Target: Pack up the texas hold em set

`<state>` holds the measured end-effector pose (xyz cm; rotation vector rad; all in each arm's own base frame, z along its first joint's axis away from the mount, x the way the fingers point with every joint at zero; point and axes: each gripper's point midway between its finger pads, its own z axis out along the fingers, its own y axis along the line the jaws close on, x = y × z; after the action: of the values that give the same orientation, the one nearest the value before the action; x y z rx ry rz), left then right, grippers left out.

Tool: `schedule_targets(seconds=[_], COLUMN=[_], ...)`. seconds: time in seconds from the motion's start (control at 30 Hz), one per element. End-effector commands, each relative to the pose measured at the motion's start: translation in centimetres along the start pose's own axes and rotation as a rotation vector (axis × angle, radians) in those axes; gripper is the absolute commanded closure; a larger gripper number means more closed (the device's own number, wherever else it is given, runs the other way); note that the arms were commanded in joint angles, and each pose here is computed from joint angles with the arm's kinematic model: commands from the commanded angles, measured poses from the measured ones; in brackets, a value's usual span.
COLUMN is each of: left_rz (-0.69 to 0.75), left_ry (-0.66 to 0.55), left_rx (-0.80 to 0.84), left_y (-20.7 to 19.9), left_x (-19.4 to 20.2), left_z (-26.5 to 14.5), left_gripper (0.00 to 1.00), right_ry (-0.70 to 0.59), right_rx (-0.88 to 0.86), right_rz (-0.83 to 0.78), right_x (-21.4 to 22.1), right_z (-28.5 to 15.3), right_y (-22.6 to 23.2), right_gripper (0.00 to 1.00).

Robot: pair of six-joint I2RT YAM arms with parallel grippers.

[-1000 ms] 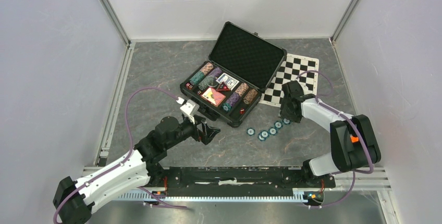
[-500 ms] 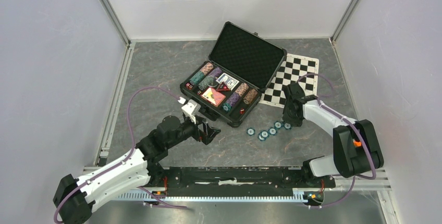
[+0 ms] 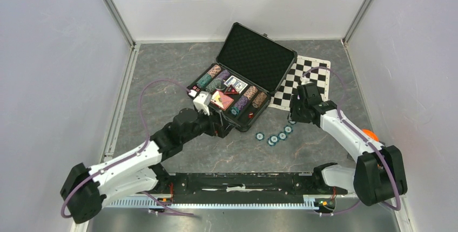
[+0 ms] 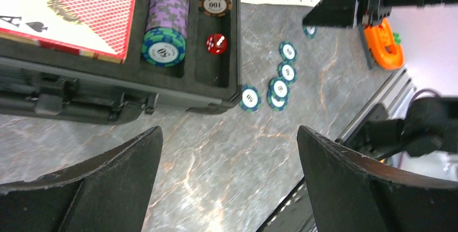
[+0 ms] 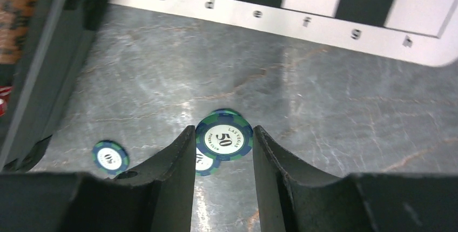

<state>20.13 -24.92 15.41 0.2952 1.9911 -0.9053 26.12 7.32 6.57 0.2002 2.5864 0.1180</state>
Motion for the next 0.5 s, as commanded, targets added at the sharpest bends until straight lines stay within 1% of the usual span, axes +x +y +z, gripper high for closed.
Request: schedule_targets(seconds=[0.0, 0.13, 0.23, 0.3, 0.47], left_rz=[-0.19, -0.253, -0.287, -0.295, -0.281], left_ry=[-0.008, 0.105, 0.192, 0.217, 0.253], left_rx=[0.021, 0.075, 0.131, 0.148, 0.093], left_y=[-2.6, -4.4, -5.7, -6.2, -5.7], left_x=[-3.0, -3.4, -3.3, -3.6, -4.1], left_z=[2.5, 5.7, 7.8, 8.9, 10.7], left_gripper=[0.0, 0.0, 0.0, 0.01, 0.05], right_ry=[-0.092, -0.11, -0.157, -0.202, -0.287], right_rx=[-0.161, -0.251, -0.32, -0.363, -0.537], right_rz=[-0.119, -0.209, -0.282, -0.319, -0.395], right_x=[-2.3, -2.4, -2.7, -3.0, -2.8], right_z=[-0.9, -1.4, -2.3, -3.2, -5.6], right_y=[3.7, 6.4, 8.7, 9.9, 13.0], right_gripper=[0.64, 0.64, 0.64, 0.63, 0.61])
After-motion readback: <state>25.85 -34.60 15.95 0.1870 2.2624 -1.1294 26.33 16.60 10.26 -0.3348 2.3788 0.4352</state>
